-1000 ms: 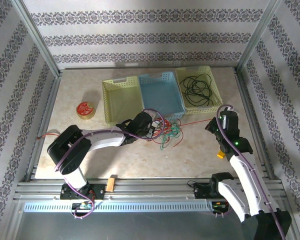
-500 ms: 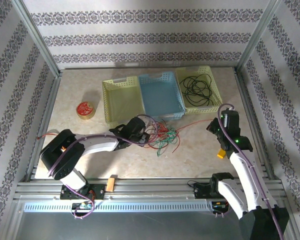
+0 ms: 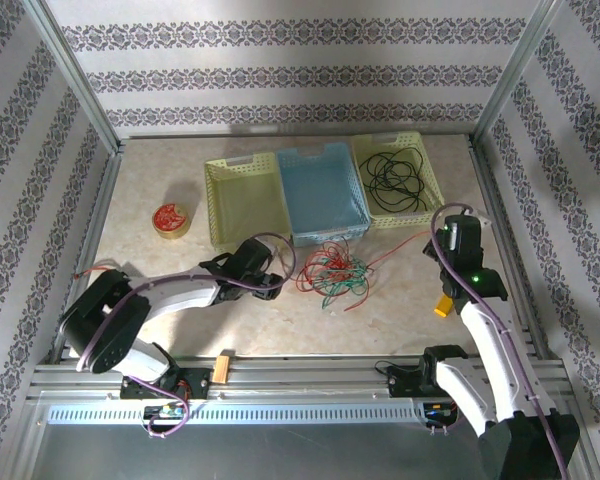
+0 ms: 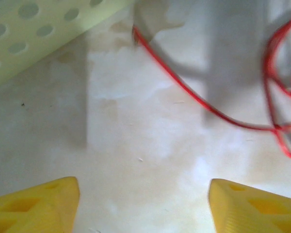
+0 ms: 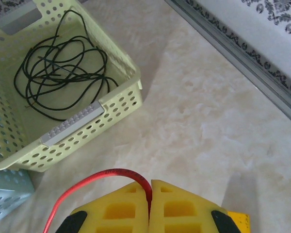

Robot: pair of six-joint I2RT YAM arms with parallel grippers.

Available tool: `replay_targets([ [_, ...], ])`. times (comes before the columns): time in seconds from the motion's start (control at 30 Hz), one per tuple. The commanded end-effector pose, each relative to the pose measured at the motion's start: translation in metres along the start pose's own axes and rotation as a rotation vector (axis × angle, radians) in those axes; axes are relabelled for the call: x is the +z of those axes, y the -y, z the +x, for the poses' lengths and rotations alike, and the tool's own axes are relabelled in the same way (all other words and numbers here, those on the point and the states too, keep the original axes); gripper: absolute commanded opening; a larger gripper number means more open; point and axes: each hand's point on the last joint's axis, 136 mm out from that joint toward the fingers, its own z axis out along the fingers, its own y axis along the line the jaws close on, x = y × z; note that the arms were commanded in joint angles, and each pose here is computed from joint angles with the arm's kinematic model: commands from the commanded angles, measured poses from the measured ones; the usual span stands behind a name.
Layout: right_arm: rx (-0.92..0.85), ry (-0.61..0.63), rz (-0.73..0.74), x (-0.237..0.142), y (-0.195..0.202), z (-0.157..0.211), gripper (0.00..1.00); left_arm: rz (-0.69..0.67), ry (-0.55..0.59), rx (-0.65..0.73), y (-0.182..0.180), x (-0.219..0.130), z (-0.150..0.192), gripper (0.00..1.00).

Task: Untangle the cables

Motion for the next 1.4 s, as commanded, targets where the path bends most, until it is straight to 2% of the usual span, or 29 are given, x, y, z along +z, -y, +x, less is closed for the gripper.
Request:
replay_targets([
  [0.0, -0.064, 0.006, -0.073, -0.001, -0.024, -0.005, 0.00, 0.146, 0.095, 0.089, 0.034, -0.034, -0.033, 0.81],
  [0.07, -0.080, -0.009, -0.092, 0.001, -0.033, 0.001, 0.00, 0.215, 0.149, 0.113, 0.052, -0.049, -0.054, 0.87],
  [0.17, -0.062, -0.027, -0.122, 0.004, -0.041, 0.009, 0.00, 0.272, 0.167, 0.160, 0.078, -0.050, -0.077, 0.93],
  [0.27, -0.052, -0.041, -0.139, 0.004, -0.047, 0.013, 0.00, 0.270, 0.128, 0.242, 0.105, -0.027, -0.089, 0.96],
  [0.4, -0.060, -0.039, -0.148, 0.000, -0.048, 0.013, 0.00, 0.227, 0.042, 0.330, 0.126, 0.009, -0.096, 0.93],
  [0.5, -0.069, -0.030, -0.146, -0.004, -0.047, 0.010, 0.00, 0.228, -0.007, 0.329, 0.130, 0.026, -0.095, 0.83],
  [0.63, -0.071, -0.024, -0.150, -0.006, -0.046, 0.009, 0.00, 0.168, -0.059, 0.353, 0.122, 0.044, -0.090, 0.78],
  [0.73, -0.063, -0.021, -0.148, -0.007, -0.044, 0.009, 0.00, 0.147, -0.100, 0.374, 0.119, 0.055, -0.082, 0.66],
  [0.87, -0.053, -0.018, -0.145, -0.008, -0.043, 0.009, 0.00, 0.135, -0.133, 0.370, 0.115, 0.063, -0.071, 0.30],
  [0.9, -0.046, -0.017, -0.143, -0.008, -0.043, 0.009, 0.00, 0.131, -0.136, 0.365, 0.113, 0.064, -0.068, 0.18],
  [0.97, -0.029, -0.017, -0.138, -0.008, -0.040, 0.008, 0.00, 0.111, -0.135, 0.353, 0.107, 0.064, -0.064, 0.02],
  [1.0, -0.011, -0.017, -0.133, -0.008, -0.038, 0.007, 0.00, 0.087, -0.131, 0.345, 0.101, 0.062, -0.062, 0.00],
  [1.2, 0.109, 0.004, -0.056, -0.007, -0.005, -0.006, 0.00, -0.049, -0.131, 0.294, 0.062, 0.047, -0.046, 0.00],
  [1.37, 0.183, 0.026, 0.022, -0.009, 0.032, -0.027, 0.00, -0.123, -0.169, 0.139, 0.020, 0.037, -0.028, 0.00],
])
